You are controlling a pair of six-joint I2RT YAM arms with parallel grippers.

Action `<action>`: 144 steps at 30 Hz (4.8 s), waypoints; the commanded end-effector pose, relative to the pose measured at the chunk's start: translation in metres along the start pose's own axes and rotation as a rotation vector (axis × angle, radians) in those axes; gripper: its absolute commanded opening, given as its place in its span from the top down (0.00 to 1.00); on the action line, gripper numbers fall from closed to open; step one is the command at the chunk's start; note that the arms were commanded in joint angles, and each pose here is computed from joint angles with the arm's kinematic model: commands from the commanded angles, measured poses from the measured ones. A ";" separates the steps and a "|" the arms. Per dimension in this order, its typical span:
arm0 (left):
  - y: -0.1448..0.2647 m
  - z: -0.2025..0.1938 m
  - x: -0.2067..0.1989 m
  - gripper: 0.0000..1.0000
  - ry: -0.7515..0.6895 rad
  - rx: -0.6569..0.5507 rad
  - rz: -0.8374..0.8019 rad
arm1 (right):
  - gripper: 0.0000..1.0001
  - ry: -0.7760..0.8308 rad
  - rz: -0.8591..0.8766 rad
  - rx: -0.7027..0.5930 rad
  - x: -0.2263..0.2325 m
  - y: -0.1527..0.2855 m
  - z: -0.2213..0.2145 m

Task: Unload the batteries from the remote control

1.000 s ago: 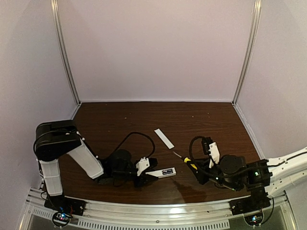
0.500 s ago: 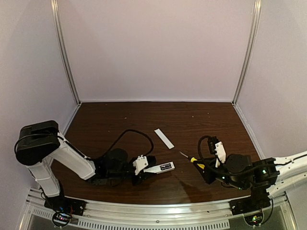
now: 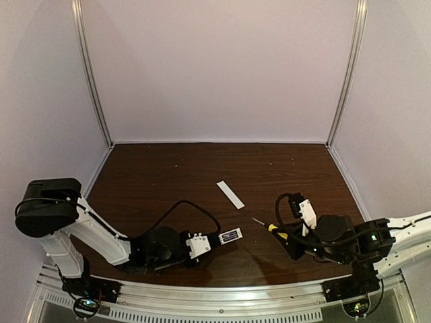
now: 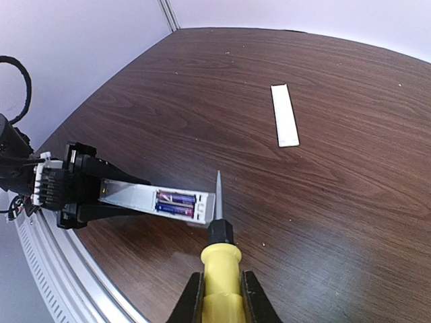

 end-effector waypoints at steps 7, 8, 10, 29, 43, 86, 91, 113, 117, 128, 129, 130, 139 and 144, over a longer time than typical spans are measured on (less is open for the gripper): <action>0.063 0.003 0.068 1.00 0.147 -0.145 0.432 | 1.00 0.007 -0.038 -0.012 -0.006 0.004 0.008; 0.060 0.004 0.065 1.00 0.133 -0.142 0.412 | 1.00 0.008 -0.035 -0.010 -0.005 0.005 0.008; 0.048 0.005 0.057 1.00 0.099 -0.105 0.353 | 1.00 0.013 -0.021 -0.003 -0.002 0.004 0.008; 0.022 0.011 0.055 1.00 0.106 0.012 0.291 | 1.00 0.026 -0.019 0.042 0.008 -0.010 -0.002; 0.012 0.001 0.045 1.00 0.026 0.059 0.258 | 1.00 -0.001 -0.157 0.070 0.000 -0.030 -0.014; -0.006 0.013 0.015 1.00 -0.017 -0.033 0.093 | 1.00 0.044 -0.102 0.059 0.017 -0.038 -0.010; -0.007 0.013 0.013 1.00 -0.020 -0.030 0.084 | 1.00 0.045 -0.108 0.058 0.014 -0.038 -0.011; -0.009 0.009 0.011 1.00 -0.047 -0.004 0.072 | 1.00 0.064 -0.114 0.099 0.013 -0.038 -0.017; -0.008 0.008 0.011 1.00 -0.051 -0.007 0.074 | 1.00 0.074 -0.115 0.112 0.012 -0.038 -0.020; -0.007 0.007 0.009 1.00 -0.060 -0.007 0.062 | 1.00 0.121 -0.105 0.132 0.021 -0.044 -0.021; -0.007 0.007 0.009 1.00 -0.061 -0.007 0.064 | 1.00 0.125 -0.109 0.130 0.022 -0.045 -0.020; -0.008 0.007 0.009 1.00 -0.062 -0.007 0.064 | 1.00 0.129 -0.114 0.128 0.021 -0.045 -0.020; -0.008 0.010 0.012 1.00 -0.067 -0.014 0.079 | 1.00 0.124 -0.158 0.123 0.016 -0.047 -0.019; -0.010 0.011 0.011 1.00 -0.073 -0.019 0.080 | 1.00 0.109 -0.176 0.137 0.010 -0.045 -0.024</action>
Point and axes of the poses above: each gripper's point midway between its finger pads, its own y axis back along the fingers, its own x axis along the line the jaws close on, z = x × y, the point moved 2 cm from there along y, back along the fingers, and after that the axes turned 11 degrees about -y, right-handed, at the moved point
